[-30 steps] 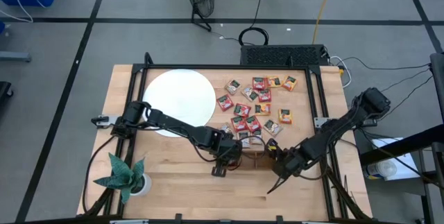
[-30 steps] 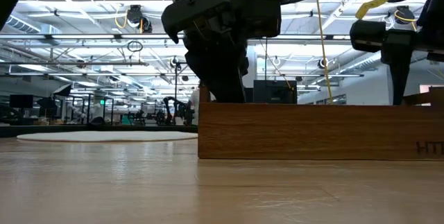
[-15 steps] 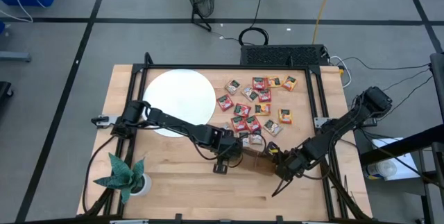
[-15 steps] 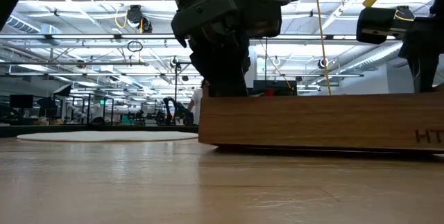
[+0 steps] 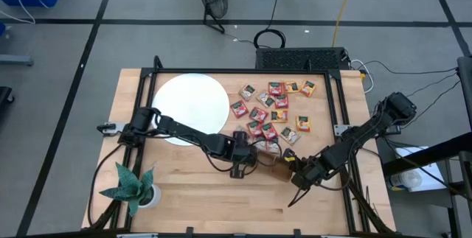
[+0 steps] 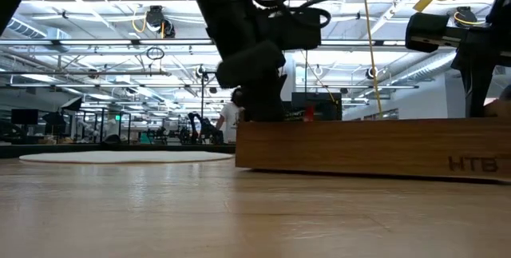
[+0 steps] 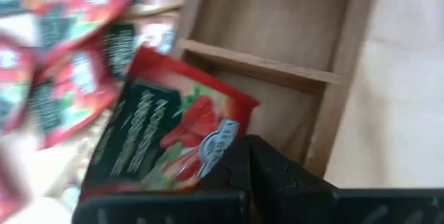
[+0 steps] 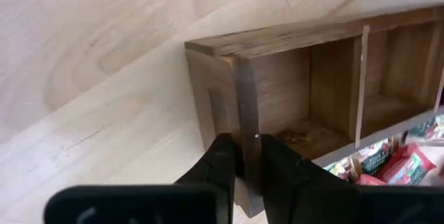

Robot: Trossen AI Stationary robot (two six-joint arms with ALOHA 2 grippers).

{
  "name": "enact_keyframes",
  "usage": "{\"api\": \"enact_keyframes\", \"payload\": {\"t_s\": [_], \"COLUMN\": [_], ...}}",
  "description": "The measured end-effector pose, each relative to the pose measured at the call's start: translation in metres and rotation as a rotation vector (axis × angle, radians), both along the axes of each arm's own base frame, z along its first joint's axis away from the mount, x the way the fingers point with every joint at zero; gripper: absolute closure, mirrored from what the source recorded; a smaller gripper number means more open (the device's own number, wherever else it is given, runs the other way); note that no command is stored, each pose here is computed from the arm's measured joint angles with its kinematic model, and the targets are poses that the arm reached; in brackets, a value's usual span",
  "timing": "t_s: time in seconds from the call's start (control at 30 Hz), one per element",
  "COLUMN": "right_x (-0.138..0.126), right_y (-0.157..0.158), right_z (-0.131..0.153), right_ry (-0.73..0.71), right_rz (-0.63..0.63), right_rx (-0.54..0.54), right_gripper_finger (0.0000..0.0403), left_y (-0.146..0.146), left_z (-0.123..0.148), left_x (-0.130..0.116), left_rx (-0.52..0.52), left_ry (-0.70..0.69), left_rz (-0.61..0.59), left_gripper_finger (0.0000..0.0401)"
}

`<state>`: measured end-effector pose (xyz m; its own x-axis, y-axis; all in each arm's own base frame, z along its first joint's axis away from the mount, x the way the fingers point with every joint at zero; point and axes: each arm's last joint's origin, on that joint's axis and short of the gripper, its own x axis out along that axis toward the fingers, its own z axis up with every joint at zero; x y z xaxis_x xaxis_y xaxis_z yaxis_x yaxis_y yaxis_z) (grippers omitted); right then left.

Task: Pick & Place Tea
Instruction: Put the red tea bag into the left section of the wooden organizer

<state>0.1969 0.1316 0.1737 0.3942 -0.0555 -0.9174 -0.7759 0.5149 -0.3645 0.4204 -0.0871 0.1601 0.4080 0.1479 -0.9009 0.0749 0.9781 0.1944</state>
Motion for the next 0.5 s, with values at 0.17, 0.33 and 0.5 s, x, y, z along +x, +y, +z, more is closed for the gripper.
{"api": "enact_keyframes", "payload": {"t_s": [0.17, 0.33, 0.5], "right_x": [-0.0006, -0.0008, -0.0017], "right_y": [-0.0009, -0.0010, -0.0018], "right_z": [-0.0001, 0.0000, -0.0022], "right_ry": [0.002, 0.004, 0.002], "right_rz": [-0.006, -0.010, -0.011], "right_rx": [-0.012, -0.013, -0.016], "right_gripper_finger": [0.0374, 0.0374, 0.0375], "left_y": [0.0009, 0.0033, 0.0073], "left_z": [0.0001, 0.0005, 0.0014], "left_x": [0.0015, 0.0030, 0.0033], "left_rx": [0.115, 0.138, 0.197], "left_ry": [-0.043, -0.065, -0.092], "left_rz": [0.046, 0.080, 0.150], "left_gripper_finger": [0.0392, 0.0396, 0.0387]}}
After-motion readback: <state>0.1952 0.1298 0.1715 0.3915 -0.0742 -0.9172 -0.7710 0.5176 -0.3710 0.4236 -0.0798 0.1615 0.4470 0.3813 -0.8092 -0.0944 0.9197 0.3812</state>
